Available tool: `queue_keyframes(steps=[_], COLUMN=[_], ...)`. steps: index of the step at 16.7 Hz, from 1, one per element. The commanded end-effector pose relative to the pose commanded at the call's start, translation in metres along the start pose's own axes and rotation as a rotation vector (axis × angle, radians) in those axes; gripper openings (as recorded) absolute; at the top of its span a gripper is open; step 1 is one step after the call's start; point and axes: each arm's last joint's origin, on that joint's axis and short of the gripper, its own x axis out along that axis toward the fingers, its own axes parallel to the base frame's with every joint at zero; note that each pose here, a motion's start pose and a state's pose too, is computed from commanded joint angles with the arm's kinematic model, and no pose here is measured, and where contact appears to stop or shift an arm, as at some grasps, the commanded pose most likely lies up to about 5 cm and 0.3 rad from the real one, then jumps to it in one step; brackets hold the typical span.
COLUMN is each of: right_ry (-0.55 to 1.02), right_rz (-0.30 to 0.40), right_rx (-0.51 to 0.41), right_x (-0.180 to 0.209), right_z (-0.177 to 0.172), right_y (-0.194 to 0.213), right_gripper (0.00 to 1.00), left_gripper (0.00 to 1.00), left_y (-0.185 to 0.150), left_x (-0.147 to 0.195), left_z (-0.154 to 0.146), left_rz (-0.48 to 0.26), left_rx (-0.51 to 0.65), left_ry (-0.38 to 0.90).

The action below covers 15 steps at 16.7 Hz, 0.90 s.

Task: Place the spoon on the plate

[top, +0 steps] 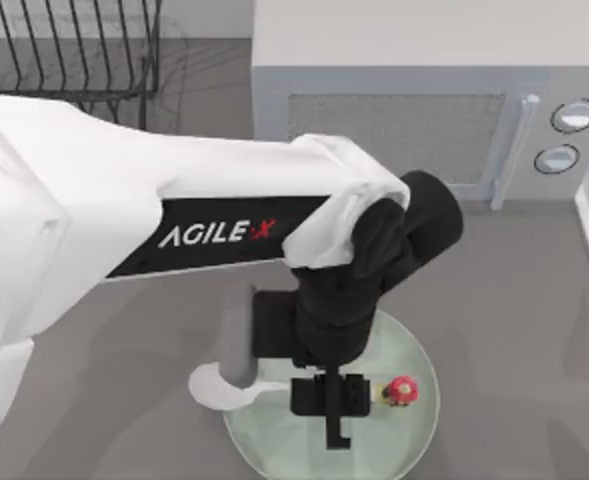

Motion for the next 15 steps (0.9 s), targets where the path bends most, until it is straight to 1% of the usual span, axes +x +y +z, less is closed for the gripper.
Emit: queue_keyframes(steps=[9,10,15], right_ry=[0.000,0.000,0.000], right_rz=[0.000,0.000,0.000], right_rx=[0.000,0.000,0.000], right_x=[0.0000,0.0000,0.0000], right_z=[0.0000,0.0000,0.0000], right_y=[0.0000,0.0000,0.0000], right_gripper=[1.00,1.00,1.00], left_gripper=[0.98,1.00,1.00], left_y=[0.0000,0.0000,0.0000], left_x=[0.0000,0.0000,0.0000], left_z=[0.0000,0.0000,0.0000], left_rz=[0.000,0.000,0.000], left_rx=[0.000,0.000,0.000], left_ry=[0.000,0.000,0.000])
